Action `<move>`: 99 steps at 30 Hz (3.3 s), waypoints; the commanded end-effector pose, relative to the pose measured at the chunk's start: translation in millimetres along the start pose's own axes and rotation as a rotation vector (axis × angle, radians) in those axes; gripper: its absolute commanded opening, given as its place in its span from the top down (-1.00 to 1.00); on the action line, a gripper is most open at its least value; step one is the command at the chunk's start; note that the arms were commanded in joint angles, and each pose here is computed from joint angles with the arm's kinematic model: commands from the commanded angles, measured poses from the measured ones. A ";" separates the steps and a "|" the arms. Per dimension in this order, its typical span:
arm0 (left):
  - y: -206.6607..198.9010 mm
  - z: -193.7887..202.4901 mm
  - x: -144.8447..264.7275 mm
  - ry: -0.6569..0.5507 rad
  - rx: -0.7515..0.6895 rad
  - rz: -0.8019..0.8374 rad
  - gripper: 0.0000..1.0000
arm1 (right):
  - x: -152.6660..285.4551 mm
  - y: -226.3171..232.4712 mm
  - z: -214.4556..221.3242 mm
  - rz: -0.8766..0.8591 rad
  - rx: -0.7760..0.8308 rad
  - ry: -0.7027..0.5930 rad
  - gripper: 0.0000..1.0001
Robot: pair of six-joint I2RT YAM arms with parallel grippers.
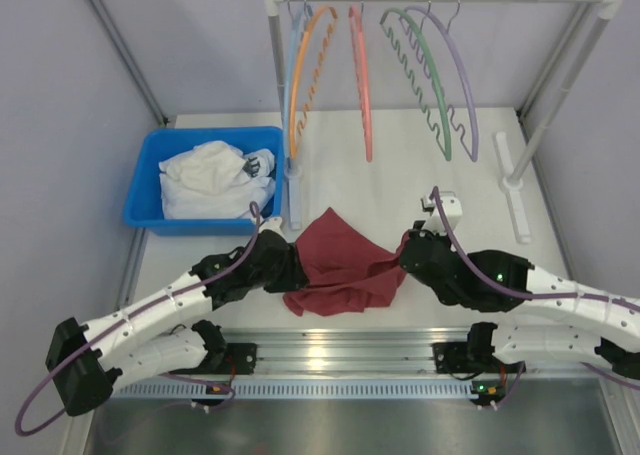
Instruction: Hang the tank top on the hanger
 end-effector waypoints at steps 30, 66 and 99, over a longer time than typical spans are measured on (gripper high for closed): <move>-92.2 -114.7 116.3 -0.310 -0.167 0.213 1.00 | 53.6 7.1 -123.6 -0.095 -0.097 -0.285 1.00; -54.6 -27.7 -18.2 -0.043 -0.077 0.219 1.00 | -38.3 7.6 84.9 -0.027 -0.159 0.106 1.00; -3.6 -10.5 -38.1 0.002 -0.032 -0.081 -0.03 | 20.6 53.4 -38.6 -0.226 0.057 0.079 -0.36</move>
Point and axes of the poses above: each gripper's point midway between its finger pads, its own x axis back along the fingers, its own y axis along the line the jaws close on, z = x × y, the point moved 4 cm from there along x, back along the fingers, and after that the axes turned 2 degrees about -x, right-handed, at the moved point
